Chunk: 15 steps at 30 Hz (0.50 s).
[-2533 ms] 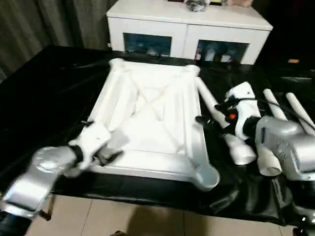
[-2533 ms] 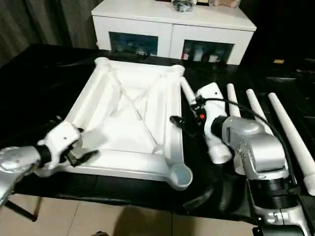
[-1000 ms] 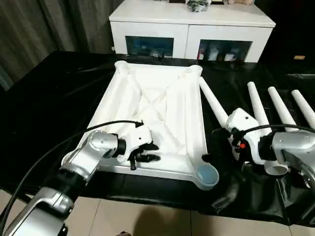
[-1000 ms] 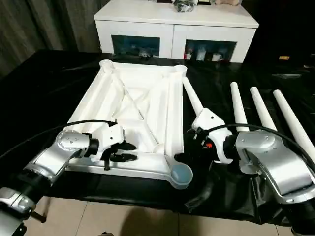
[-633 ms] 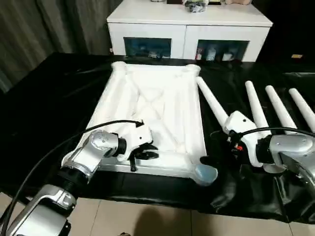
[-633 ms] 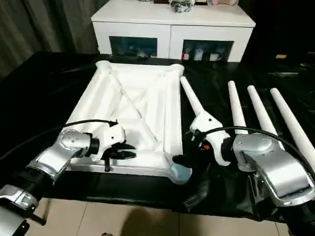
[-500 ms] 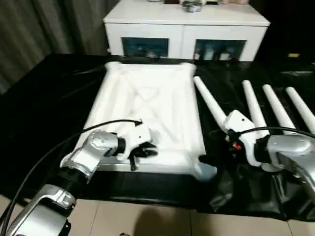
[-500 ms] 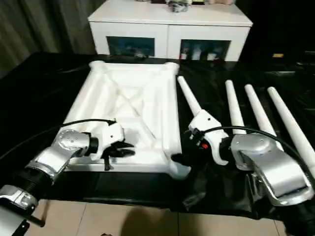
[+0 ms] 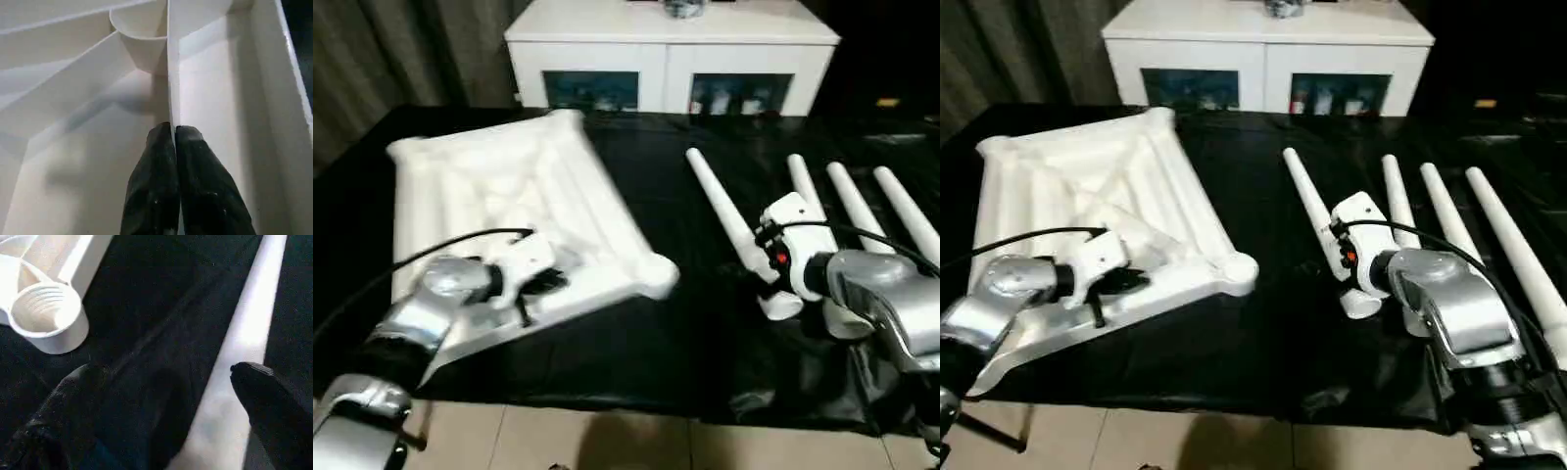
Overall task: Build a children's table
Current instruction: Pick table leg
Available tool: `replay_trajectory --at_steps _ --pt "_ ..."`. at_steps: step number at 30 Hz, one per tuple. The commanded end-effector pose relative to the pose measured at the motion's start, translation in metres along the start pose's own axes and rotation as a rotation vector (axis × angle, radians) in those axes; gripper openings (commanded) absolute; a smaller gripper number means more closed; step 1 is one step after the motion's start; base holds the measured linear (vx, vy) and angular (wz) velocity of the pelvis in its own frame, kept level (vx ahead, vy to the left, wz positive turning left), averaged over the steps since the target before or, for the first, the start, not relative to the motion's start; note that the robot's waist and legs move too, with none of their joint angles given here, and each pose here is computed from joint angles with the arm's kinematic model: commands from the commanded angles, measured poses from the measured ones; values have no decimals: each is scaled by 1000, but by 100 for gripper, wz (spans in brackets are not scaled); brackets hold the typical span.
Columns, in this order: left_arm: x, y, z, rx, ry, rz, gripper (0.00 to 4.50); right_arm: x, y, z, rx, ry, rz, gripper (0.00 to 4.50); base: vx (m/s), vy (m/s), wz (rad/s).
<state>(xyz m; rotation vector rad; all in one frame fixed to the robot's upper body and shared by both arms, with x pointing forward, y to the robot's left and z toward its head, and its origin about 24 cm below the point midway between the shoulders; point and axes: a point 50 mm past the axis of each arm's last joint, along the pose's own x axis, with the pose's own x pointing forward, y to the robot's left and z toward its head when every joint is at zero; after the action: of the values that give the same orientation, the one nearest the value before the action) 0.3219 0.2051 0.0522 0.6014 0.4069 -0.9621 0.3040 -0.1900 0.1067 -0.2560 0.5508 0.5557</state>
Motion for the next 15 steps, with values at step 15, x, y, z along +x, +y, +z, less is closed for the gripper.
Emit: replay_trajectory --at_steps 15 --pt "-10 15 42 -26 -303 52 96 17 -32 21 139 -10 -186 450 0 0 0"
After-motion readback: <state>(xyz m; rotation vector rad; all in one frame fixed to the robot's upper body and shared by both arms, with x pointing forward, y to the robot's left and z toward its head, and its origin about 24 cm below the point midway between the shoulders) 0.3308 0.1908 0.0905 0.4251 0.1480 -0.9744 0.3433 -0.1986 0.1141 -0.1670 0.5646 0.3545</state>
